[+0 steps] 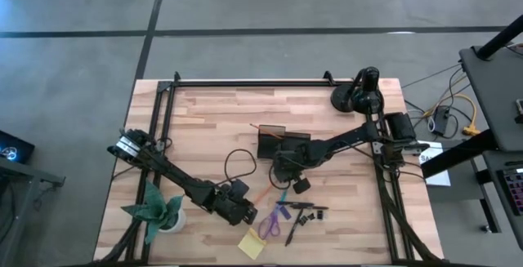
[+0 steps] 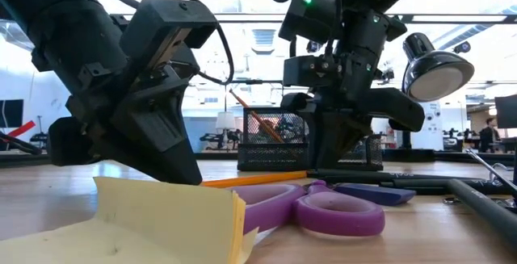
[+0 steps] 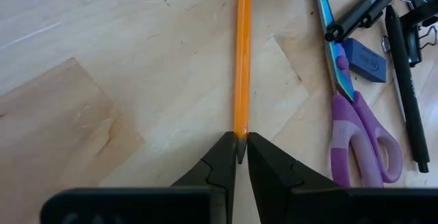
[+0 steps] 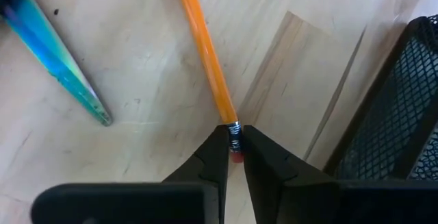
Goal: Pick and place office supplies into organizer
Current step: Put the yellow pencil into the black desk organizer
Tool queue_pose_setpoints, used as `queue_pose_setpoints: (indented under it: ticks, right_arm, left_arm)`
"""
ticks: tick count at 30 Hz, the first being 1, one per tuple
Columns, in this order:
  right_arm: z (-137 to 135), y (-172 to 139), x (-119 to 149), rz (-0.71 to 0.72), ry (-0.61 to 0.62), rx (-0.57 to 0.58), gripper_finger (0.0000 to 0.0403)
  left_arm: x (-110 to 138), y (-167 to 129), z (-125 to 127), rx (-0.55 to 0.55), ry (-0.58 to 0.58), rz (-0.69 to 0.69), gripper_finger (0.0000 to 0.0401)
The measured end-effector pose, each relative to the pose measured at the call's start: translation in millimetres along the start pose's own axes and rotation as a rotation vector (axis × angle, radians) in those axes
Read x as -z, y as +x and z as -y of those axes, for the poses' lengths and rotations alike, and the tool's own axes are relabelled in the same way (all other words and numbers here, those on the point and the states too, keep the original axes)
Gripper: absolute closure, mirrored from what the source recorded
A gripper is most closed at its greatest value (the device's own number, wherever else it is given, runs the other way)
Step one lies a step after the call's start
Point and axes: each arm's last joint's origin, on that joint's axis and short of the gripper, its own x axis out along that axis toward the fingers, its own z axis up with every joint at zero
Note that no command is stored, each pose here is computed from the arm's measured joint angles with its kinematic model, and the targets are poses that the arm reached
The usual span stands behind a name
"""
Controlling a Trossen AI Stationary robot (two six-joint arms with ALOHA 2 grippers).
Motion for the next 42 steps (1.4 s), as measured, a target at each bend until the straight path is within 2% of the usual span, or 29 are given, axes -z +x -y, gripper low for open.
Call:
queue_pose_setpoints:
  ticks: [5,8,14,19,23,26,31,34,36,42]
  right_arm:
    - [2,-11,-5,-0.001,0.016,0.003,0.0374]
    - [2,-18,-8,-0.029,0.021,0.013,0.0375]
    - [8,-31,-20,-0.030,0.022,0.061,0.0388]
    - [9,-49,-32,0.000,0.015,0.152,0.0395]
    - [12,-74,-42,0.061,0.030,0.238,0.0395]
    - [12,-93,-43,0.098,0.074,0.251,0.0395]
    - [10,-118,-36,0.133,0.243,0.224,0.0394]
    - [4,-118,-35,0.142,0.329,0.115,0.0382]
    - [-1,-112,-37,0.132,0.332,0.075,0.0365]
    - [-21,-71,-55,0.131,0.167,0.081,0.0298]
  left_arm:
    - [-2,-2,3,0.006,0.011,0.011,0.0377]
    - [-7,-8,6,0.010,0.059,0.060,0.0377]
    - [-23,-35,19,0.072,0.123,0.175,0.0377]
    - [-33,-57,22,0.095,0.153,0.235,0.0377]
    - [-38,-68,17,0.042,0.171,0.259,0.0377]
    - [-39,-73,13,0.003,0.162,0.251,0.0377]
    - [-36,-72,3,-0.066,0.153,0.220,0.0377]
    - [-36,-72,4,-0.060,0.152,0.216,0.0377]
    - [-36,-73,4,-0.056,0.149,0.217,0.0377]
    - [-37,-74,6,-0.053,0.154,0.224,0.0377]
